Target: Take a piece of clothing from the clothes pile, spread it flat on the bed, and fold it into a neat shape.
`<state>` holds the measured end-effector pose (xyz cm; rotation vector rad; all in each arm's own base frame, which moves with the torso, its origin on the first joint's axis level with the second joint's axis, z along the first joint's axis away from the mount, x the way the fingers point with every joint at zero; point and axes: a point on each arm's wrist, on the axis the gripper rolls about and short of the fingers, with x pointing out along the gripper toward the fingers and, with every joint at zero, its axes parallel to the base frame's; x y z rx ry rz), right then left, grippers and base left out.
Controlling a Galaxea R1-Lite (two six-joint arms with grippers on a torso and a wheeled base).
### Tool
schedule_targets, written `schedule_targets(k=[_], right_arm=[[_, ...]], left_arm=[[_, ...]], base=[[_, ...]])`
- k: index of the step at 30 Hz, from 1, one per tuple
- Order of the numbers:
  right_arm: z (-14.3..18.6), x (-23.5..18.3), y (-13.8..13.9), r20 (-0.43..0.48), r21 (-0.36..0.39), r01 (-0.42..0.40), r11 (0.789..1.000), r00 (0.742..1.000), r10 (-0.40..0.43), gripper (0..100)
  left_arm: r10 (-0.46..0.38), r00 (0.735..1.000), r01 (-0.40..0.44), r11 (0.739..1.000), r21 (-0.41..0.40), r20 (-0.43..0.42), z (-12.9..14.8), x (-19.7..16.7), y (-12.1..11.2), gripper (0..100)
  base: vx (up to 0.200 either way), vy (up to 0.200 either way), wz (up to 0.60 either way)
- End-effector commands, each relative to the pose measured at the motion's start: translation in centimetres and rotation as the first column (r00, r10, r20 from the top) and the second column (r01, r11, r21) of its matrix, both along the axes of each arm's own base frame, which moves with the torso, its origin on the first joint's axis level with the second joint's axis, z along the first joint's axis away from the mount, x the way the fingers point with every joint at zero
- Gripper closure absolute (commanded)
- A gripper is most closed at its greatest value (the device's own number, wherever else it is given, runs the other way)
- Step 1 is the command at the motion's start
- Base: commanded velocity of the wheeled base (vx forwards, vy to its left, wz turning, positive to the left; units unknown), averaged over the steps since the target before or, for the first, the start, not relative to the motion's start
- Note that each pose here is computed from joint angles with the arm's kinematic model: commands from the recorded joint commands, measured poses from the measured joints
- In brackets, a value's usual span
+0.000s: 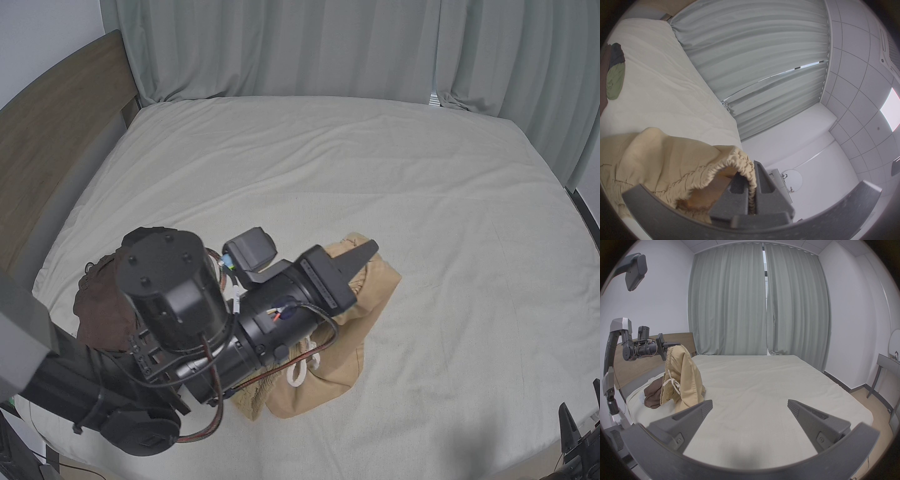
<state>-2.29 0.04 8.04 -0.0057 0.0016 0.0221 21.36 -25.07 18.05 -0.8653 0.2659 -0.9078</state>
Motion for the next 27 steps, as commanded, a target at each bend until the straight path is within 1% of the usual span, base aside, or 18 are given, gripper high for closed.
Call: schedule_targets(k=[1, 3, 6, 12, 17, 18, 22, 23, 27], right_arm=[[-0.5, 0.0, 0.0, 0.0, -0.002, -0.001, 1.0, 1.0, 0.001, 0], [-0.5, 0.0, 0.0, 0.0, 0.0, -0.001, 1.0, 1.0, 0.001, 0], [-0.5, 0.0, 0.0, -0.001, 0.0, -0.001, 1.0, 1.0, 0.001, 0], [-0.5, 0.0, 0.0, -0.001, 0.0, -0.001, 1.0, 1.0, 0.001, 0], [-0.5, 0.0, 0.0, -0.001, 0.0, -0.001, 1.0, 1.0, 0.001, 0], [-0.5, 0.0, 0.0, 0.0, 0.0, -0.001, 1.0, 1.0, 0.001, 0], [-0.5, 0.0, 0.0, 0.0, 0.0, -0.001, 1.0, 1.0, 0.001, 0], [-0.5, 0.0, 0.0, 0.0, 0.0, -0.001, 1.0, 1.0, 0.001, 0], [-0.5, 0.0, 0.0, -0.001, 0.0, -0.001, 1.0, 1.0, 0.001, 0]], left_arm=[[-0.028, 0.999, 0.029, 0.999, 0.032, -0.028, -1.8, 0.5, -1.9, 100], [-0.037, 0.999, 0.038, 0.999, 0.03, -0.026, -2.0, 0.7, -2.8, 100], [-0.058, 0.998, 0.058, 0.998, 0.012, -0.009, -1.6, 0.9, -3.9, 100], [-0.099, 0.995, 0.099, 0.995, 0.011, -0.008, -1.9, 0.9, -6.1, 100], [-0.117, 0.993, 0.117, 0.993, -0.006, 0.008, -1.2, 1.1, -7.3, 100], [-0.12, 0.992, 0.121, 0.992, -0.027, 0.025, -0.5, 1.2, -7.7, 100], [-0.149, 0.988, 0.152, 0.986, -0.065, 0.051, 1.1, 0.8, -8.3, 100], [-0.149, 0.988, 0.152, 0.986, -0.065, 0.051, 1.1, 0.8, -8.3, 100], [-0.182, 0.981, 0.19, 0.972, -0.141, 0.068, 4.3, -0.2, -8.5, 100]], base=[[0.0, 0.0, 0.0], [0.0, 0.0, 0.0], [0.0, 0.0, 0.0], [0.0, 0.0, 0.0], [0.0, 0.0, 0.0], [0.0, 0.0, 0.0], [0.0, 0.0, 0.0], [0.0, 0.0, 0.0], [0.0, 0.0, 0.0]])
